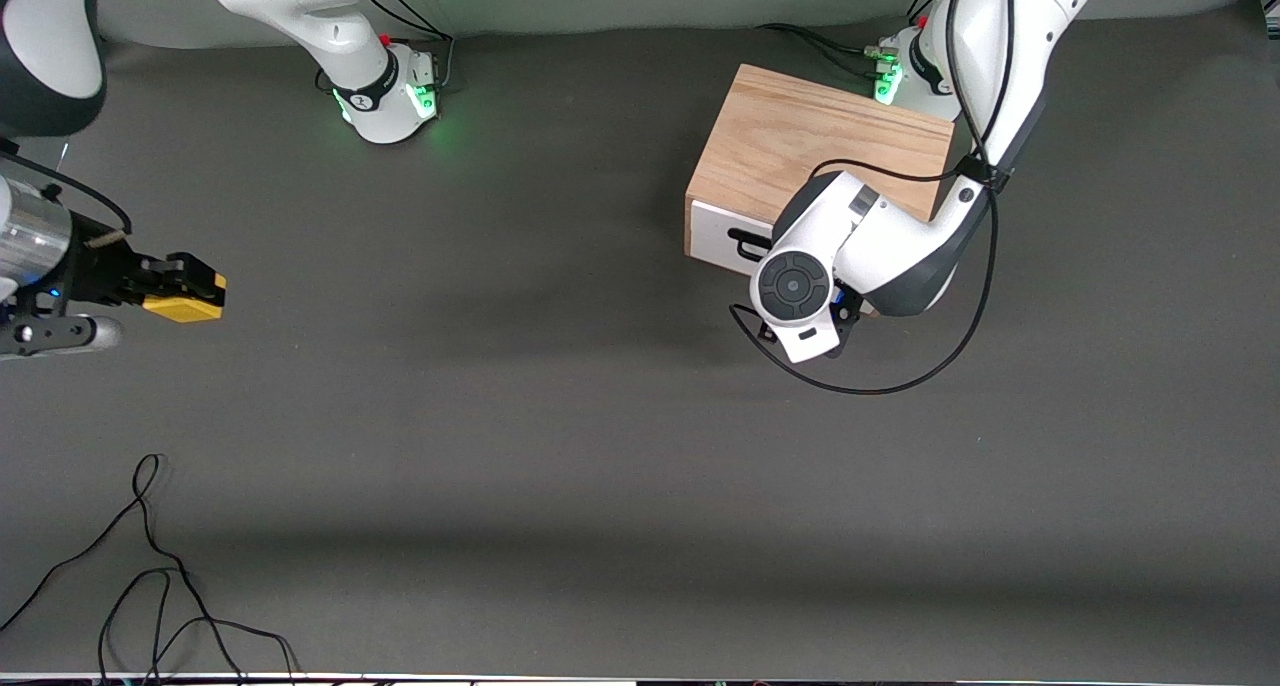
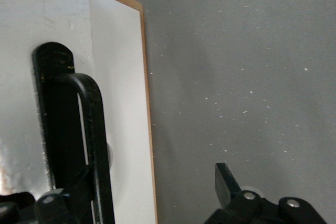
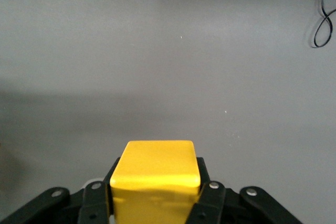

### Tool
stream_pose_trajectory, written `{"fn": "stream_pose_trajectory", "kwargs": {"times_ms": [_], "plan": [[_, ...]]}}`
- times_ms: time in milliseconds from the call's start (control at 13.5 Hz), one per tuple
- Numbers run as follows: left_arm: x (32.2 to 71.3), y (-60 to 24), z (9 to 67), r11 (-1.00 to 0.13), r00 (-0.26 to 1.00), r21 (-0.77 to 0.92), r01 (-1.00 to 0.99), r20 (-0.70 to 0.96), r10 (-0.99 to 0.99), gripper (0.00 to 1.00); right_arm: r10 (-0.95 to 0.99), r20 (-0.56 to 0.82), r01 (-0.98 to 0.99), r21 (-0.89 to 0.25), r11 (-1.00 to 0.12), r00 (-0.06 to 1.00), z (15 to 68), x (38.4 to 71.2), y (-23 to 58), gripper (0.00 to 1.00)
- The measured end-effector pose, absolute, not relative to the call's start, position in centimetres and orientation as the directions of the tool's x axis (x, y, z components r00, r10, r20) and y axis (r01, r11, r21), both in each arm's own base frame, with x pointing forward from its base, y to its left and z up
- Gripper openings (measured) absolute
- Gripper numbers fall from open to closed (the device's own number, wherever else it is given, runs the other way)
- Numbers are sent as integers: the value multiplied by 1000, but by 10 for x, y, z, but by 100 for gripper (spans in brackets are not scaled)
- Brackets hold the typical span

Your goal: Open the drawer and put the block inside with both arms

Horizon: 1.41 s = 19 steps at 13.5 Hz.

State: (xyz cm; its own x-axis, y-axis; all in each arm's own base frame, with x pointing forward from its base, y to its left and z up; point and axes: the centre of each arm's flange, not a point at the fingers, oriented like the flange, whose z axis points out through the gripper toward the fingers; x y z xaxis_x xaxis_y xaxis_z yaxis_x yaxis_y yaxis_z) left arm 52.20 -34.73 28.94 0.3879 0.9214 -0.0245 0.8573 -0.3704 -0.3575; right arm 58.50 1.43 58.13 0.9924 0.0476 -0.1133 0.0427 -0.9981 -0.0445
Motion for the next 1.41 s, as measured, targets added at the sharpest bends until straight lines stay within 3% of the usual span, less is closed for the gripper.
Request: {"fn": "stream_pose_trajectory", "kwargs": {"times_ms": [889,1407], "plan": [[564,-357,308,-383,384,-208,900,-36,923,100,48,-124,43,-42,-998,991,577,586,14,55],[569,-354,306,-365,373,-272,890,-26,928,100,48,-125,43,-42,-998,991,577,586,14,55]]}}
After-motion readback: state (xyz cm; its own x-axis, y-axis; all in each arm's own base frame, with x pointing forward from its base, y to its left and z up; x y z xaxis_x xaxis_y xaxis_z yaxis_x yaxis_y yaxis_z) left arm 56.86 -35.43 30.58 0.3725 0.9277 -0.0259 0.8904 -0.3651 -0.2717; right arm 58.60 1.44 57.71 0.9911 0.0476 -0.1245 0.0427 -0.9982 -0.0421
